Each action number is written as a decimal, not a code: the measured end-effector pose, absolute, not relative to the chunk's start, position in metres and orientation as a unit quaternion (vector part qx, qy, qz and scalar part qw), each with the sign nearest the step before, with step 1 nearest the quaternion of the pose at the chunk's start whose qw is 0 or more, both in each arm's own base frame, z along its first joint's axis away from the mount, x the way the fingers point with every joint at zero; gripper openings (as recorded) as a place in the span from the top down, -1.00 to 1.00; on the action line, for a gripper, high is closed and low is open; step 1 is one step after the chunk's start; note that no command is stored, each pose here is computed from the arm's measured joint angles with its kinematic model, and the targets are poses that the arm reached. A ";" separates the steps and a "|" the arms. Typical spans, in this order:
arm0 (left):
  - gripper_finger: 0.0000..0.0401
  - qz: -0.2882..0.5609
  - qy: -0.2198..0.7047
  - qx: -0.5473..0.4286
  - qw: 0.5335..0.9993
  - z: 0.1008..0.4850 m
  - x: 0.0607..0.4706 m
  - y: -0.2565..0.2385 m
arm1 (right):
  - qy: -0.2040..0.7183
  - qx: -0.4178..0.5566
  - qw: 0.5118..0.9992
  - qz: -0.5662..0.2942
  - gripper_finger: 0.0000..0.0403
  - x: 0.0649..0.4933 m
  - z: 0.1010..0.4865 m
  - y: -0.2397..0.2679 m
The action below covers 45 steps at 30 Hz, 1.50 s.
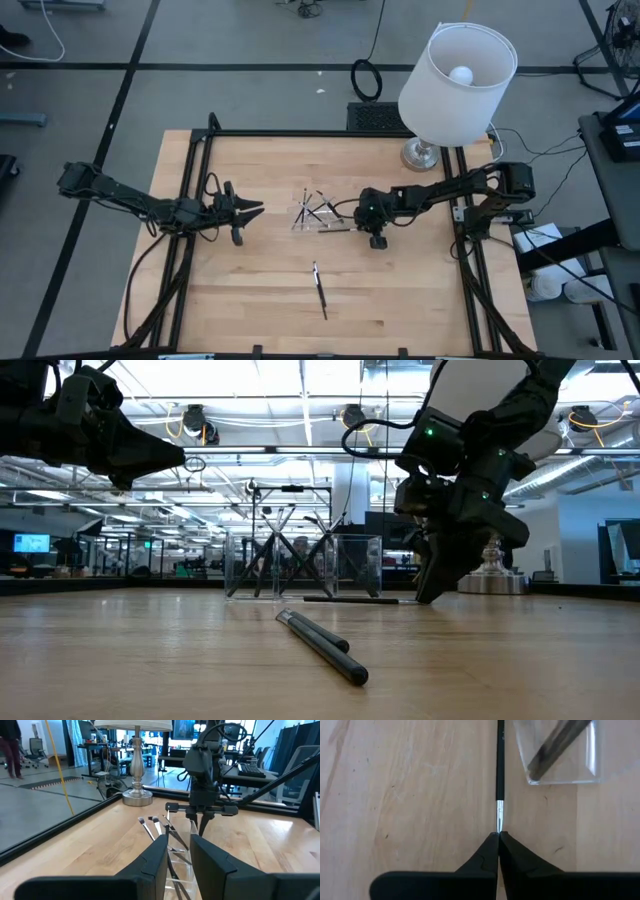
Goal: Pick & Place Makeup Supplies
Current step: Put the makeup brush into the transparent organizer
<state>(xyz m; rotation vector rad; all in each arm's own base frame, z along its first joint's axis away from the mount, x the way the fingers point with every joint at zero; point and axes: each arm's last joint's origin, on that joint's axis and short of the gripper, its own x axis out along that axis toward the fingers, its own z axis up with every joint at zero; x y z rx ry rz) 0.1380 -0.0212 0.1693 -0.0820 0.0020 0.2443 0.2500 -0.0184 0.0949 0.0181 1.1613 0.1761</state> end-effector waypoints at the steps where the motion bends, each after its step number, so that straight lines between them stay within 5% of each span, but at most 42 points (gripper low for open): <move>1: 0.55 0.122 0.002 -0.041 0.992 0.169 0.138 -0.021 | 0.548 0.005 0.832 0.085 1.00 0.250 0.096 -0.017; 30: 0.55 0.122 0.002 -0.042 0.992 0.169 0.138 -0.021 | 0.484 -0.095 0.866 0.085 1.00 0.242 0.156 0.025; 45: 0.55 0.122 0.002 -0.043 0.992 0.169 0.138 -0.021 | 0.501 -0.230 0.834 0.028 1.00 0.262 0.279 0.058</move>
